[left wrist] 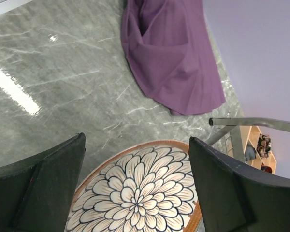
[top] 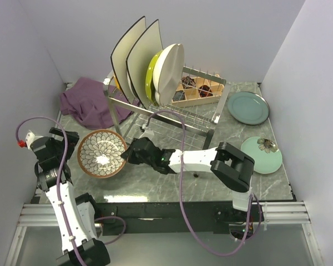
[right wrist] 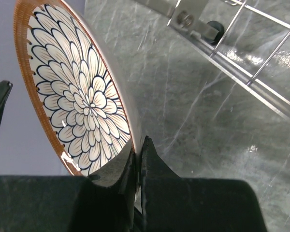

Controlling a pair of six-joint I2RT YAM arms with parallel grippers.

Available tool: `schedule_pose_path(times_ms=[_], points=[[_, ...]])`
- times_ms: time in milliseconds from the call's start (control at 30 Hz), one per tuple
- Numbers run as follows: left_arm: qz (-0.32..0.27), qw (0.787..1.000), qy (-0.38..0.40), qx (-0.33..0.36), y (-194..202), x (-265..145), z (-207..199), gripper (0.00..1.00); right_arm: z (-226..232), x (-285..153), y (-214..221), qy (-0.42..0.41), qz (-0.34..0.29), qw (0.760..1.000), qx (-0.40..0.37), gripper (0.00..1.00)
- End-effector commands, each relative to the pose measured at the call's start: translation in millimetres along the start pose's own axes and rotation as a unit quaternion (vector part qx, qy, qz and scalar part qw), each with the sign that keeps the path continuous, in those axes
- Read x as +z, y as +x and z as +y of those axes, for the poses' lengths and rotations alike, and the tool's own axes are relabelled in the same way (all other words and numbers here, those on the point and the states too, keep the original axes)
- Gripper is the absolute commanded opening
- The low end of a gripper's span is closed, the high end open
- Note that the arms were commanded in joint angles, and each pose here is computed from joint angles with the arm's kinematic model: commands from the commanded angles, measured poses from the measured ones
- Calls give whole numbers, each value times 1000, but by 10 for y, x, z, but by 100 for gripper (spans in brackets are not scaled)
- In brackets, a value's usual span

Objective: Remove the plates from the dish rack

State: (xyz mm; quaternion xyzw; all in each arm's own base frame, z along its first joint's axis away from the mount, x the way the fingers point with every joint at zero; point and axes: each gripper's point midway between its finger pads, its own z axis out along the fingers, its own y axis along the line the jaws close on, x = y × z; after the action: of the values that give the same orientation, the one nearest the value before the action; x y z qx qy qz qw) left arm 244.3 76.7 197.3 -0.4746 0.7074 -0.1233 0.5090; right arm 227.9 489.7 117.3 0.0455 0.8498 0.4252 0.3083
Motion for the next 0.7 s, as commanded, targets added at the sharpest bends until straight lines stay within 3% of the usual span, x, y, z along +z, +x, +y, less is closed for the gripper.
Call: schedule_pose_path(times_ms=[0,267,367,467,667], points=[[-12,999,35,-9,8,22,-70,92,731,-45,-627,-131,-50,982,123,0],[-47,997,-16,-54,-4,150,206,93,841,140,-640,-138,-46,982,123,0],[-106,991,-62,-47,-303,62,276,95,850,257,-605,-135,-45,981,128,0],[-140,988,-54,-24,-541,-45,140,94,992,360,-537,-142,-43,981,127,0],[-195,973,-100,-76,-769,-171,235,96,910,612,-451,-122,-57,979,153,0]])
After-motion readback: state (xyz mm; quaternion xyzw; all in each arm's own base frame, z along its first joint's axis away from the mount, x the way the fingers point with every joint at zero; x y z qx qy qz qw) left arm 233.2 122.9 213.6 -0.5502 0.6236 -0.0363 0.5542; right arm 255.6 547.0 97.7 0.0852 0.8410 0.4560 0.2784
